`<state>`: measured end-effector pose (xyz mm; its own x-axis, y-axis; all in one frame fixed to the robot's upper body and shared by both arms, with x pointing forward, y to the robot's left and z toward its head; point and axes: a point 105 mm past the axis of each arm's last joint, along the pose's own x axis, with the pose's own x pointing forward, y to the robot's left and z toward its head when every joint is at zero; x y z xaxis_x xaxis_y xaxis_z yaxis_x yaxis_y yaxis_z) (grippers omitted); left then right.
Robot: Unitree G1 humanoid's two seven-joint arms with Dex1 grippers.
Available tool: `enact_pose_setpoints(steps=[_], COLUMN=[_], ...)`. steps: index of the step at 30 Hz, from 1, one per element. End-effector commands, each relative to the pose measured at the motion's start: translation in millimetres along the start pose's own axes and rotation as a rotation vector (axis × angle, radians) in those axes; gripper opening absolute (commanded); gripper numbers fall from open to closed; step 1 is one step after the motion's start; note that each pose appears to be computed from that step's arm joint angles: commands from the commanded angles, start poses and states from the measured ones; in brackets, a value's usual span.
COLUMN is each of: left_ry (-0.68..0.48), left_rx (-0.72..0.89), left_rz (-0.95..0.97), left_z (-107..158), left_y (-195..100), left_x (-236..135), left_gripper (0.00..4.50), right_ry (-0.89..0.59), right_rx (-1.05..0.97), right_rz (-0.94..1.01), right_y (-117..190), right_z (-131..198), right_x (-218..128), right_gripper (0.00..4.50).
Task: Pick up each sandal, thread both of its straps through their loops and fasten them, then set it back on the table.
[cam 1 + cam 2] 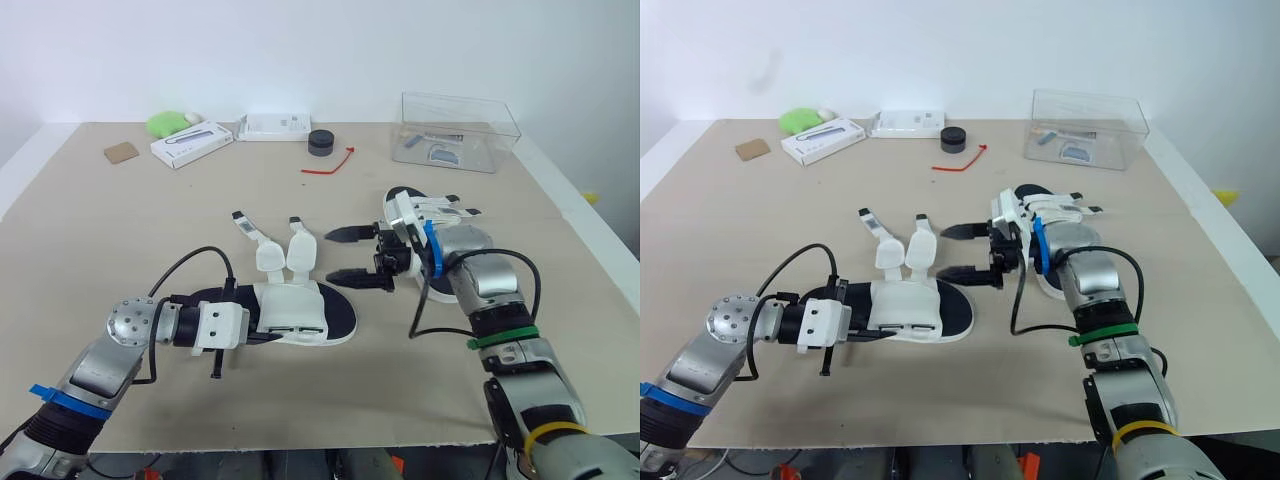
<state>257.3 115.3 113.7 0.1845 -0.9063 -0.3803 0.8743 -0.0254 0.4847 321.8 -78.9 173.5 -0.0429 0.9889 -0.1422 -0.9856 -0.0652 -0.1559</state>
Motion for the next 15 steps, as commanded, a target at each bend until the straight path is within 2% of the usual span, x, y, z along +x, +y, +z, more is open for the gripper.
enact_pose_setpoints(steps=[1, 4, 11, 13, 15], left_ry=[0.006, 0.001, 0.0, -0.005, -0.012], left_rx=[0.004, -0.004, -0.07, -0.086, -0.101], left_rz=[0.01, 0.011, 0.023, 0.023, 0.023], left_z=[0.5, 1.7, 7.9, 11.9, 16.6], left_y=[0.1, -0.2, 4.9, 5.4, 5.9], left_x=[0.0, 0.7, 0.8, 0.7, 0.6], left_gripper=[0.13, 0.13, 0.13, 0.65, 1.46], right_ry=[0.01, 0.029, 0.026, 0.027, 0.027], right_rx=[-0.124, -0.182, -0.177, -0.17, -0.15], right_rz=[0.094, 0.107, 0.08, 0.079, 0.059], right_y=[16.5, 19.4, 15.7, 17.1, 17.2], right_z=[9.8, 8.9, 8.5, 7.6, 7.0], right_x=[4.1, 5.1, 3.0, 1.5, -1.1], right_gripper=[4.5, 4.5, 4.5, 4.5, 4.5])
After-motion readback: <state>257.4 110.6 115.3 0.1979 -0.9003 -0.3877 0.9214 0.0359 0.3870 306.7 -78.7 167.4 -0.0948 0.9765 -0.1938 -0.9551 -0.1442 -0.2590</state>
